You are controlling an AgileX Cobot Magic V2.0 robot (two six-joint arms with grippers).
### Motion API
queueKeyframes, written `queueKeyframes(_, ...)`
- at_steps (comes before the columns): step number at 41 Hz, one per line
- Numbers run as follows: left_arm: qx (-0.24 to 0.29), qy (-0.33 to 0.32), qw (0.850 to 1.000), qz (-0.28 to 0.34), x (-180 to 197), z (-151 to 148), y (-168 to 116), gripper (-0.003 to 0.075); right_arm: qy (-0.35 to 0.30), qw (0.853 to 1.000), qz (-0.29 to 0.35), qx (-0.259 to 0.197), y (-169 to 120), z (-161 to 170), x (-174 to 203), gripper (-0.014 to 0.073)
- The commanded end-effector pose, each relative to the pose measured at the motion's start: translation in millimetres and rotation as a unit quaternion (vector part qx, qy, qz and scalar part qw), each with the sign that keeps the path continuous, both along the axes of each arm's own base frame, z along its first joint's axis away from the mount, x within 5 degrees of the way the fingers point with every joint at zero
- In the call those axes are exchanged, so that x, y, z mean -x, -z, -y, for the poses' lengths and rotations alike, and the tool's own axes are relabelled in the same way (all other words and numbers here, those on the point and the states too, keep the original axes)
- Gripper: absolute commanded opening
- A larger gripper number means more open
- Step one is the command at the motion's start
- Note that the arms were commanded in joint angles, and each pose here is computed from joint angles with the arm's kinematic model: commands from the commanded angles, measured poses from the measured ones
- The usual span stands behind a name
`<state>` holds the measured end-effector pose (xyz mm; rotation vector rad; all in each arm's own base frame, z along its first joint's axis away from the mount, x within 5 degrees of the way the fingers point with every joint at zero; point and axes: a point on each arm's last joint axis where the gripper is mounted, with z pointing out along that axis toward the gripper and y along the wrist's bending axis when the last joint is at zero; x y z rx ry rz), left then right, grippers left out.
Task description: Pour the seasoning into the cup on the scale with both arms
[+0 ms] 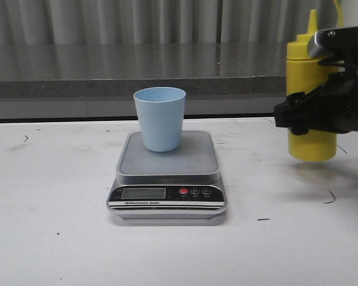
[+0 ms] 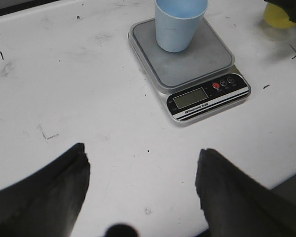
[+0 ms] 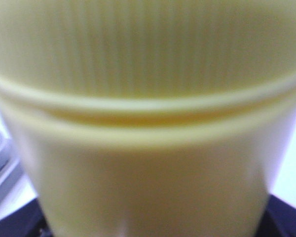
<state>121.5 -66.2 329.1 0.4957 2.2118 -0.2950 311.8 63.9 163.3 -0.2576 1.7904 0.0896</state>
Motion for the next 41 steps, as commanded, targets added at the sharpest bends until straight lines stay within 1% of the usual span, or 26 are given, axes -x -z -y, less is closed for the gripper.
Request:
queueKeyframes(1, 0.024, 0.004, 0.999, 0.041, -2, 3, -13, 0.0459, -0.034, 0.994, 0.083, 0.061, -51, -5, 5, 0.0382)
queueKeyframes(5, 0.024, 0.004, 0.999, 0.041, -2, 3, -13, 0.0459, -0.061, 0.986, 0.067, 0.139, -67, -10, 10, 0.0382)
queueKeyframes(8, 0.024, 0.004, 0.999, 0.041, -2, 3, -13, 0.0459, -0.077, 0.98, 0.056, 0.172, -79, -17, 9, 0.0382)
queueKeyframes(13, 0.024, 0.004, 0.999, 0.041, -2, 3, -13, 0.0459, -0.109, 0.97, 0.035, 0.214, -97, -32, 2, 0.0382)
queueKeyframes(16, 0.024, 0.004, 0.999, 0.041, -2, 3, -13, 0.0459, -0.133, 0.959, 0.027, 0.249, -108, -42, -2, 0.0382)
queueKeyframes(19, 0.024, 0.004, 0.999, 0.041, -2, 3, -13, 0.0459, -0.155, 0.946, 0.032, 0.283, -121, -52, -4, 0.0382)
queueKeyframes(24, 0.024, 0.004, 0.999, 0.041, -2, 3, -13, 0.0459, -0.175, 0.929, 0.047, 0.324, -140, -62, -8, 0.0382)
queueKeyframes(27, 0.024, 0.004, 0.999, 0.041, -2, 3, -13, 0.0459, -0.179, 0.921, 0.055, 0.341, -150, -63, -11, 0.0382)
queueKeyframes(34, 0.024, 0.004, 0.999, 0.041, -2, 3, -13, 0.0459, -0.18, 0.909, 0.076, 0.368, -168, -64, -15, 0.0382)
queueKeyframes(39, 0.024, 0.004, 0.999, 0.041, -2, 3, -13, 0.0459, -0.183, 0.901, 0.078, 0.386, -174, -66, -20, 0.0382)
queueKeyframes(41, 0.024, 0.004, 0.999, 0.041, -2, 3, -13, 0.0459, -0.188, 0.895, 0.07, 0.399, -173, -67, -25, 0.0382)
